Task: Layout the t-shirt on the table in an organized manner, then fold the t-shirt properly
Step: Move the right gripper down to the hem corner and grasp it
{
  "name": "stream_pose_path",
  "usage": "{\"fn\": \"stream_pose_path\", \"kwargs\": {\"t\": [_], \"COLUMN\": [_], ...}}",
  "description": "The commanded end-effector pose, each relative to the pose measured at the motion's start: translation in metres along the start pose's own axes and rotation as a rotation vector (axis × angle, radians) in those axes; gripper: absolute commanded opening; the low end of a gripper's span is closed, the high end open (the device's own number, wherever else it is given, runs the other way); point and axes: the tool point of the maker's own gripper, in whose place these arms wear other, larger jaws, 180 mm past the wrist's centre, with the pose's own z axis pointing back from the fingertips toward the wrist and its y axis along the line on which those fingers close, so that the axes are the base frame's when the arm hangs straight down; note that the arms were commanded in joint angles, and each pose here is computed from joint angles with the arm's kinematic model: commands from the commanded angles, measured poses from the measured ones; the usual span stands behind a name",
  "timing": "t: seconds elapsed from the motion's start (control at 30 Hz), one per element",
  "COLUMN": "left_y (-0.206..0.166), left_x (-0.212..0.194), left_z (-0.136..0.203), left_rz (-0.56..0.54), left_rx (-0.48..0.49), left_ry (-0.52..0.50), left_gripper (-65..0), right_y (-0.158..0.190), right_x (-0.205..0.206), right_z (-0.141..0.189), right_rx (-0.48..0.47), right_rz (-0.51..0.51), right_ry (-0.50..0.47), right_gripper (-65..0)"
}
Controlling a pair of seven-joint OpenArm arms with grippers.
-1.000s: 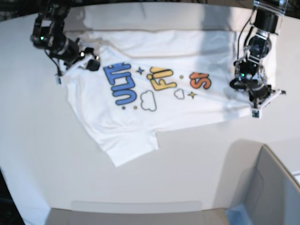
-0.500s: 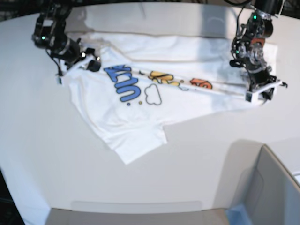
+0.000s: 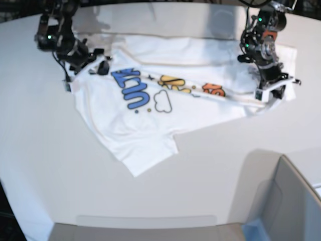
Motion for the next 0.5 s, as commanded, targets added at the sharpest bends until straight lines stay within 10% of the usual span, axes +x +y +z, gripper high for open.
{"fn": "stream_pose_path", "kwargs": {"t": [0.0, 0.47], "left_y": [0.012, -0.001], "left_x": [0.011, 0.013], "left_z": [-0.002, 0.000], "left_rz": [0.000, -0.022], "left_rx": [0.036, -0.016], "left_ry": [-0.040, -0.035], "left_gripper": [-64.4, -65.0], "right_y": [0.012, -0.043], "right_x": [0.024, 0.210], "right_z": [0.006, -0.032], "right_rx": [0.031, -0.115], "right_rz": [0.051, 0.101], "right_ry": [-0.070, -0.249], "right_gripper": [-45.1, -45.1]}}
